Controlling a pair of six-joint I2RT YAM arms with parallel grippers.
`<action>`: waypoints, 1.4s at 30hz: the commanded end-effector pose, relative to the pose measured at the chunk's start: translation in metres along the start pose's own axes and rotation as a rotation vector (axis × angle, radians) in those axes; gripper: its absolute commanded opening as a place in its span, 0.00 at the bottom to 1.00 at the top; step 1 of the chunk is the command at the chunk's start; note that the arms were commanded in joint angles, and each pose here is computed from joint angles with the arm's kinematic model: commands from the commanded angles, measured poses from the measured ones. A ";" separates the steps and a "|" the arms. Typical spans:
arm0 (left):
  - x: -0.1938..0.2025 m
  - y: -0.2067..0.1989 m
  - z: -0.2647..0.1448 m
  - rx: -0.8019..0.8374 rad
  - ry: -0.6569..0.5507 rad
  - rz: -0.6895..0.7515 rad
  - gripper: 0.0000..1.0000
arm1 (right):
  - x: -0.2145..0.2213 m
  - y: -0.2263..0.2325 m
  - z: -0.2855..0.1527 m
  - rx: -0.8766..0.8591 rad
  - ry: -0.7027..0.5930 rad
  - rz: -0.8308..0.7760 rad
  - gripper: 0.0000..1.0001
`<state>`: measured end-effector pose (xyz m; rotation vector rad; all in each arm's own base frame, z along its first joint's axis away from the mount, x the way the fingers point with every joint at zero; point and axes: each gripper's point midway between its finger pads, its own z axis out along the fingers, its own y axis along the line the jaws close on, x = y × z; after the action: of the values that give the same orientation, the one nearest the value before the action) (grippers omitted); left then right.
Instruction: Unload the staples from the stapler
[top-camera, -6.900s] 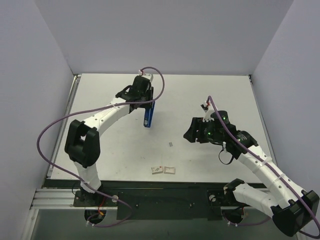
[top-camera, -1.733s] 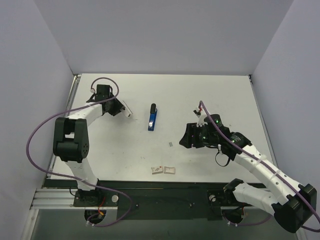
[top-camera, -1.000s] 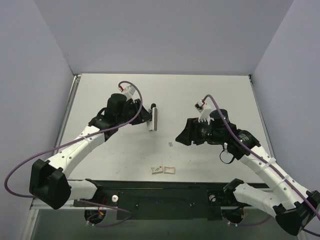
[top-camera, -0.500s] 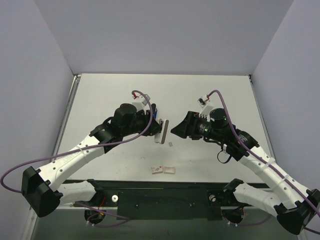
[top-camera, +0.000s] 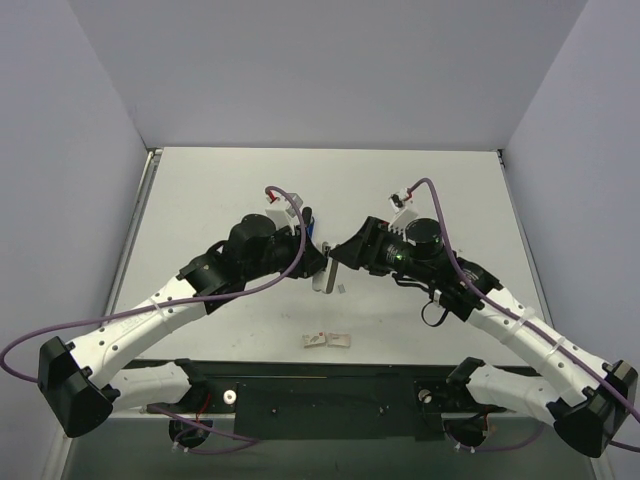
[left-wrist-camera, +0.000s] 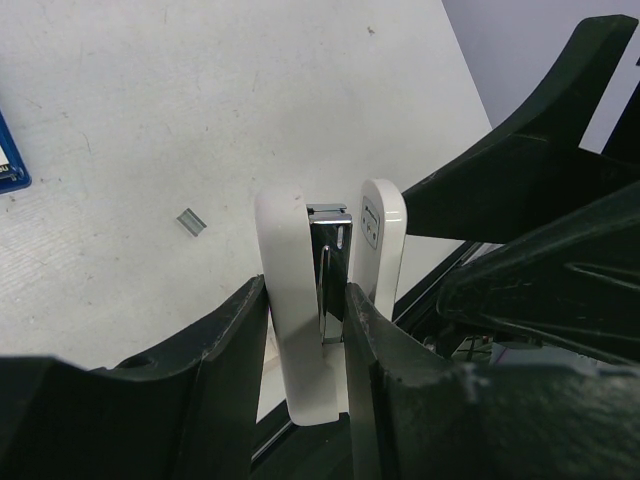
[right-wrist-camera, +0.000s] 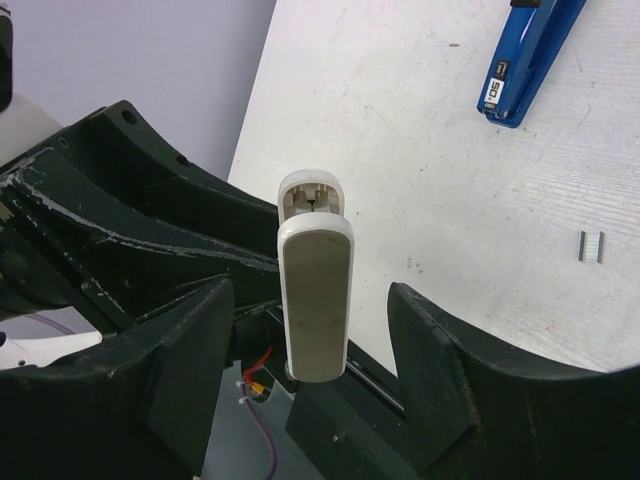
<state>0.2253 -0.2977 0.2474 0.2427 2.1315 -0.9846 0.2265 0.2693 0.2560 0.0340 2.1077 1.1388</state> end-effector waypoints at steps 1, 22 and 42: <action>-0.017 -0.016 -0.006 0.050 -0.073 -0.006 0.00 | -0.010 0.005 0.006 -0.013 -0.058 0.017 0.58; -0.016 -0.024 -0.003 0.073 -0.082 -0.021 0.00 | -0.006 0.006 0.018 -0.006 -0.051 0.026 0.42; -0.021 -0.048 -0.026 0.211 -0.112 0.026 0.39 | -0.016 0.005 -0.004 0.015 -0.108 -0.027 0.00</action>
<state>0.2158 -0.3069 0.2520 0.2401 2.1075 -1.0563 0.2335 0.2744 0.2504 0.0842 2.0947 1.1099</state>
